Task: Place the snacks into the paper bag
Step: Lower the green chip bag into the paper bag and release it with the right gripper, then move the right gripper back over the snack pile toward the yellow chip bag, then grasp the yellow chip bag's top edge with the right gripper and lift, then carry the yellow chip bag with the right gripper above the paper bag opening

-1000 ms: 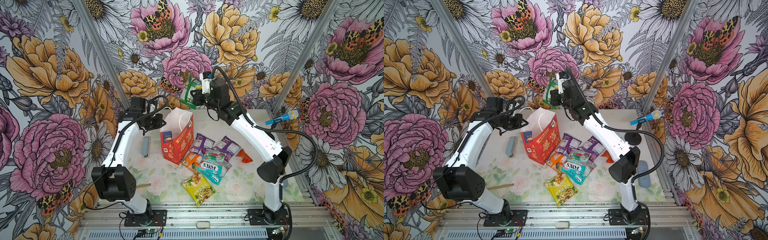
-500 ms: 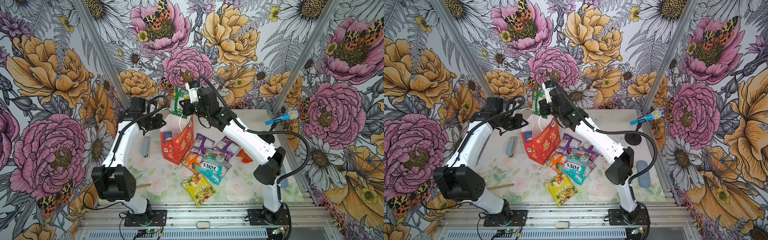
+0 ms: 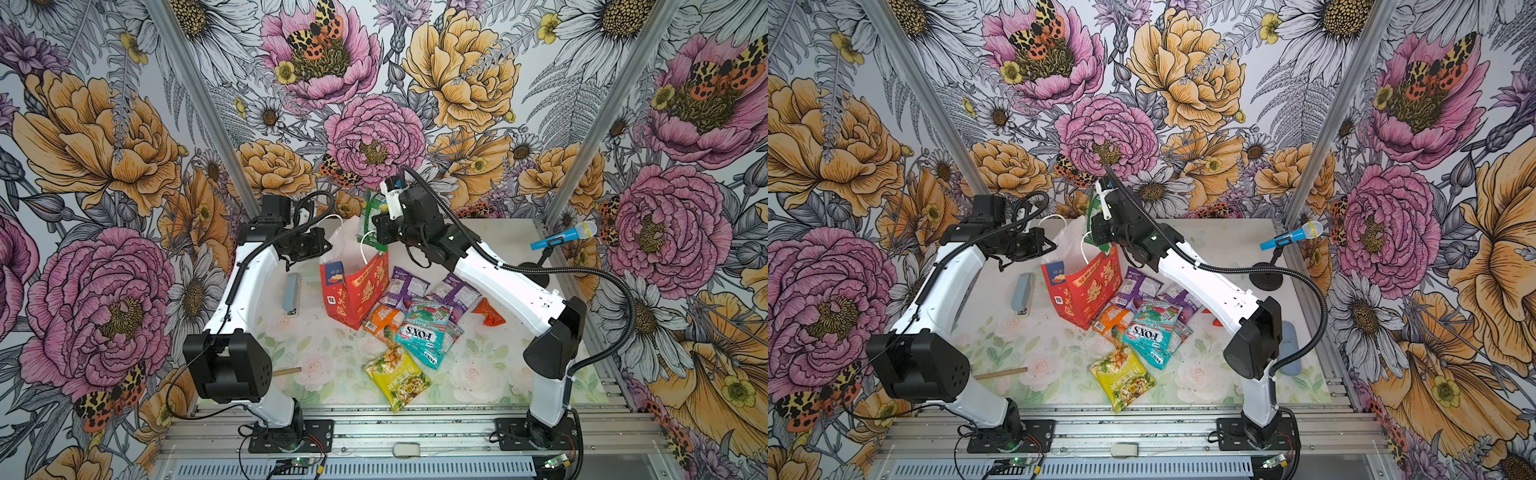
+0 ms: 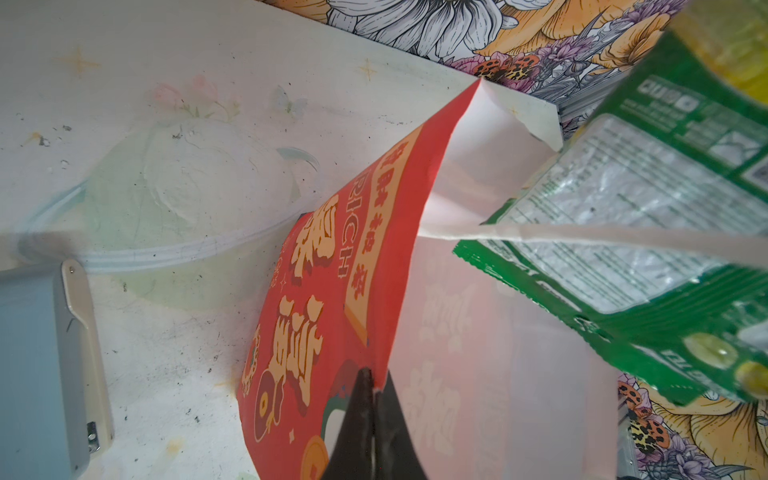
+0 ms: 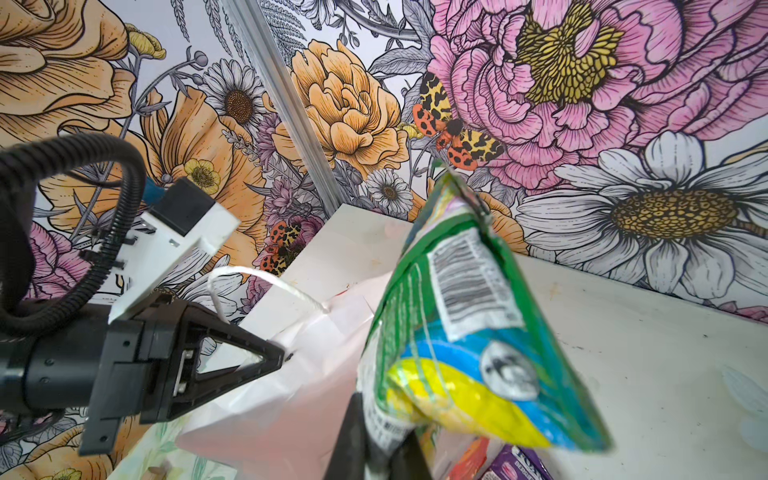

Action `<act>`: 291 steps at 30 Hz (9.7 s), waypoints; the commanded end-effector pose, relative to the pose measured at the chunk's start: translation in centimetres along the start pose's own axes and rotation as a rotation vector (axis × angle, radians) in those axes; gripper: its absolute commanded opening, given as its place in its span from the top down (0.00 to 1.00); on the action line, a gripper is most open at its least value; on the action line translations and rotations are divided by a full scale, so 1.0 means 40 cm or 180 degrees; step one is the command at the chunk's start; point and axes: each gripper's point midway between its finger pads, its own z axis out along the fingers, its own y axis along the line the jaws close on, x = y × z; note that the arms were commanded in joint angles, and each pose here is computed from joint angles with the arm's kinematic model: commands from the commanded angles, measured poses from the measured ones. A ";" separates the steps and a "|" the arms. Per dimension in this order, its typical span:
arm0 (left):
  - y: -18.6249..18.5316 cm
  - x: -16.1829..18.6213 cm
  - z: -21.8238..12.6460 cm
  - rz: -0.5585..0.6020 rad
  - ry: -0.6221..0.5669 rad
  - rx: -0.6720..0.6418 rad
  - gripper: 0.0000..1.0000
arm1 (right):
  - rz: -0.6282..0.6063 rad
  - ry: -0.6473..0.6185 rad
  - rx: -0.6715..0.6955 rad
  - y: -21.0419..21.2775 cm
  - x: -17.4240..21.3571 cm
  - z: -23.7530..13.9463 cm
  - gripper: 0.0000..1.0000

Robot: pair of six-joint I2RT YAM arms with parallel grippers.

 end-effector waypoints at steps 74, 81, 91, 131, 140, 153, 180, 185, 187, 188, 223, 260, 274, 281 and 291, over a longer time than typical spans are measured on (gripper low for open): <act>0.001 -0.015 -0.027 -0.0097 -0.0127 0.0151 1.00 | 0.0004 -0.0007 -0.0322 0.119 0.046 0.016 1.00; 0.005 -0.017 -0.028 -0.0116 -0.0132 0.0142 1.00 | 0.0066 0.0095 -0.0444 0.126 0.080 0.014 1.00; 0.009 -0.016 -0.027 -0.0129 -0.0129 0.0137 1.00 | 0.0170 0.0228 -0.0702 0.152 0.120 0.013 1.00; 0.040 -0.016 -0.026 -0.0176 -0.0137 0.0030 1.00 | 0.0809 0.0081 0.0291 -0.161 0.201 -0.231 0.48; 0.050 -0.016 -0.024 -0.0195 -0.0139 0.0001 1.00 | 0.1201 0.0707 0.0308 -0.188 0.488 -0.300 0.41; 0.064 -0.014 -0.018 -0.0239 -0.0118 -0.0034 1.00 | 0.1241 0.1646 0.0266 -0.075 0.813 -0.340 0.37; 0.064 -0.011 -0.017 -0.0236 -0.0114 -0.0043 1.00 | 0.0675 0.2263 0.0542 -0.045 0.992 -0.267 0.39; 0.064 -0.012 -0.018 -0.0234 -0.0116 -0.0041 1.00 | 0.0696 0.2316 0.0515 -0.037 1.005 -0.252 0.42; 0.064 -0.012 -0.018 -0.0235 -0.0116 -0.0042 1.00 | 0.0714 0.2334 0.0493 -0.033 1.012 -0.248 0.44; 0.064 -0.012 -0.018 -0.0234 -0.0117 -0.0039 1.00 | 0.0719 0.2342 0.0479 -0.030 1.015 -0.245 0.46; 0.064 -0.012 -0.020 -0.0240 -0.0119 -0.0038 1.00 | 0.0796 0.1895 0.0079 0.031 0.844 -0.306 1.00; 0.056 -0.014 -0.028 -0.0225 -0.0145 -0.0012 1.00 | 0.1026 0.0154 0.0864 -0.177 0.363 -0.381 1.00; 0.052 -0.014 -0.028 -0.0222 -0.0145 0.0003 1.00 | 0.0640 -0.0582 0.1027 -0.199 0.080 -0.344 1.00; 0.052 -0.011 -0.026 -0.0225 -0.0134 0.0006 1.00 | 0.0394 -0.0822 0.1055 -0.191 -0.044 -0.299 1.00; 0.046 -0.010 -0.025 -0.0213 -0.0125 0.0021 1.00 | 0.0154 -0.1066 0.0964 -0.156 -0.172 -0.224 1.00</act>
